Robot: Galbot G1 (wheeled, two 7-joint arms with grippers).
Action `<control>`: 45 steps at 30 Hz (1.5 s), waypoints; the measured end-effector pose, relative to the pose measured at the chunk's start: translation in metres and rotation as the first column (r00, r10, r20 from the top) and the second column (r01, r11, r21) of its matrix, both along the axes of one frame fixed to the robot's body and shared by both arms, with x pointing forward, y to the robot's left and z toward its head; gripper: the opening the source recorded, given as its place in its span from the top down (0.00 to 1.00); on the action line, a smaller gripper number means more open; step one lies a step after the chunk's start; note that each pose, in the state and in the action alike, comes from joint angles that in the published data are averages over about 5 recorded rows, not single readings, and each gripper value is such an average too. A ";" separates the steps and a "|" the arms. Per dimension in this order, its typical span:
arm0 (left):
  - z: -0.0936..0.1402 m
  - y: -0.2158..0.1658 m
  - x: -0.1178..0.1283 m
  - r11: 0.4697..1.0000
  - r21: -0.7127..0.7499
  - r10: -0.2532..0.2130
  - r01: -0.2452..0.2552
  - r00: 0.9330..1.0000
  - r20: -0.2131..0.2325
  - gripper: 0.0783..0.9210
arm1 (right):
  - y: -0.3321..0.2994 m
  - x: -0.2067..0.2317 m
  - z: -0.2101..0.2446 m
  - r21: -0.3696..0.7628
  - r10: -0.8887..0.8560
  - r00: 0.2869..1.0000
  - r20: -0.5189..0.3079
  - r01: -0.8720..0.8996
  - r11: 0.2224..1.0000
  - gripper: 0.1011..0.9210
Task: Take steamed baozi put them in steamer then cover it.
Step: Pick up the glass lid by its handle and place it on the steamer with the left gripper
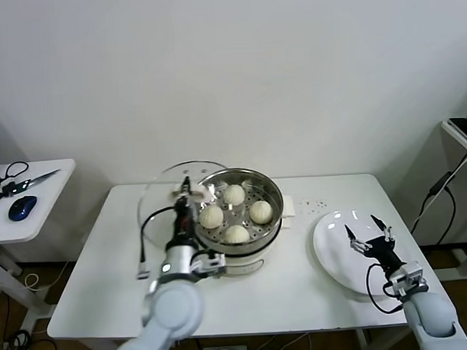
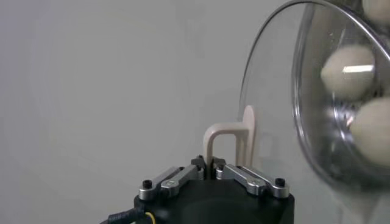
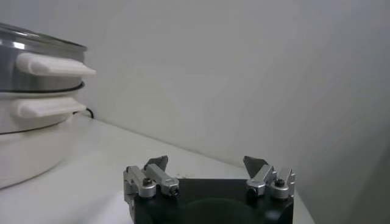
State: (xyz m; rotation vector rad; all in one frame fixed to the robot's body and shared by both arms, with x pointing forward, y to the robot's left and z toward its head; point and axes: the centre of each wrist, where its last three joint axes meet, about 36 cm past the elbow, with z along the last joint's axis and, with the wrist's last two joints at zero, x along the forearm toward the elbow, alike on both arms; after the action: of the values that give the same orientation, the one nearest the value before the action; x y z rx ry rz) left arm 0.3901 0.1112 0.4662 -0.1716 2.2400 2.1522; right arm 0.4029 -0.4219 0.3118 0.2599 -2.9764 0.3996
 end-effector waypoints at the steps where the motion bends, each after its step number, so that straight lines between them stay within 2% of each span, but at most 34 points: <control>1: -0.001 -0.007 0.003 1.000 -0.003 -0.003 0.003 1.000 -0.003 0.92 | -0.001 0.000 0.000 0.000 -0.001 1.000 0.000 0.001 1.000 0.12; 18: -0.017 -0.088 0.042 1.000 -0.014 -0.023 0.022 0.998 -0.051 0.92 | -0.008 -0.007 -0.005 -0.009 -0.013 1.000 -0.007 0.013 1.000 0.12; 37: -0.042 -0.107 0.063 1.000 0.021 -0.004 0.006 0.994 -0.109 0.92 | -0.008 -0.008 -0.009 -0.013 -0.011 1.000 -0.008 0.010 1.000 0.12; 45: -0.047 -0.110 0.067 1.000 0.016 -0.003 0.005 0.994 -0.113 0.92 | -0.009 -0.009 -0.011 -0.014 -0.012 1.000 -0.008 0.012 1.000 0.12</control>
State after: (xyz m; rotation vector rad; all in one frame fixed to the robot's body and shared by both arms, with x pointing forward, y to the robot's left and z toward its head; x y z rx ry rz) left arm 0.4575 0.0010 0.4196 -0.0462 2.2777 2.2313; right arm 0.3942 -0.4309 0.3011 0.2416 -2.9649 0.4168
